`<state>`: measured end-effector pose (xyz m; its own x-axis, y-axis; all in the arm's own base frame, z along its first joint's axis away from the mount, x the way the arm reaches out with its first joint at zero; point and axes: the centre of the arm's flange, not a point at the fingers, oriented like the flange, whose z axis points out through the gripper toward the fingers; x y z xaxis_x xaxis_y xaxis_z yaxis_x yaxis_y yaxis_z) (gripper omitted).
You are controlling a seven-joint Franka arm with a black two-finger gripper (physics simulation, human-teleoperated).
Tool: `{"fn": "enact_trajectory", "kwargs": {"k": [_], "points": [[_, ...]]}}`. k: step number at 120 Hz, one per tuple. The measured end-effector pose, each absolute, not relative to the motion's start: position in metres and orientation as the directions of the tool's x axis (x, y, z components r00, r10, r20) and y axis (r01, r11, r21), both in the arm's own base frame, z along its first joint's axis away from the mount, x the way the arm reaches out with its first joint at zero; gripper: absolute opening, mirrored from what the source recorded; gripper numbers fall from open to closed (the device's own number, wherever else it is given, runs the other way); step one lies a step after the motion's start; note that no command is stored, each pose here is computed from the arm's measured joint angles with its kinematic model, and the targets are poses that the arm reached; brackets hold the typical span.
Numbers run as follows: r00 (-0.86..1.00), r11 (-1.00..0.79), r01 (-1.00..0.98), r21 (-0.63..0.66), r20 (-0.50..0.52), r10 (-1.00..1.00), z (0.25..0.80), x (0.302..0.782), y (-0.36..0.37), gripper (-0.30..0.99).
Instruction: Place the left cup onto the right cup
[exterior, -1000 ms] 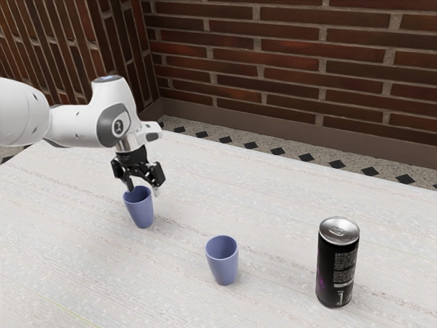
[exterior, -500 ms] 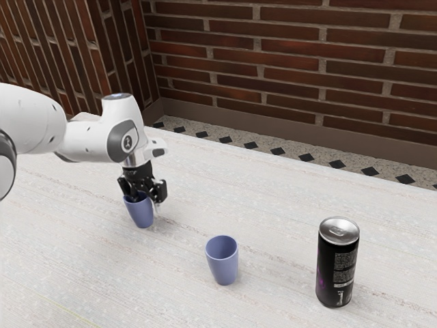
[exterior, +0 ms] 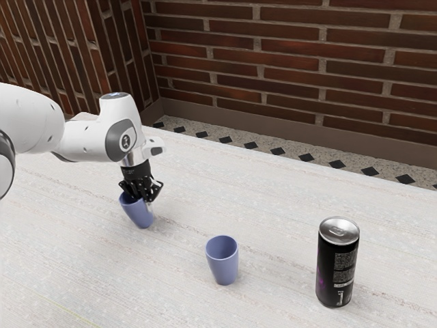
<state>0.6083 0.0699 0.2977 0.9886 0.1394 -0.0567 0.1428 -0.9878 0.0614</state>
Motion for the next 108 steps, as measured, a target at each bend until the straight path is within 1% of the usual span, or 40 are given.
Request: {"fn": "enact_trajectory", "kwargs": {"k": [36, 89, 98, 108], "points": [[0.988, -0.987, 0.152, 0.056, -0.046, 0.15, 0.308, 0.609, 0.07, -0.09], [0.991, -0.99, 0.131, 0.045, -0.02, 0.13, 0.344, 0.612, 0.053, -0.09], [0.995, -0.994, 0.096, 0.049, -0.008, 0.096, 0.362, 0.613, 0.03, -0.09], [1.0, -0.999, -0.001, 0.052, 0.006, 0.0, 0.388, 0.609, -0.032, -0.09]]}}
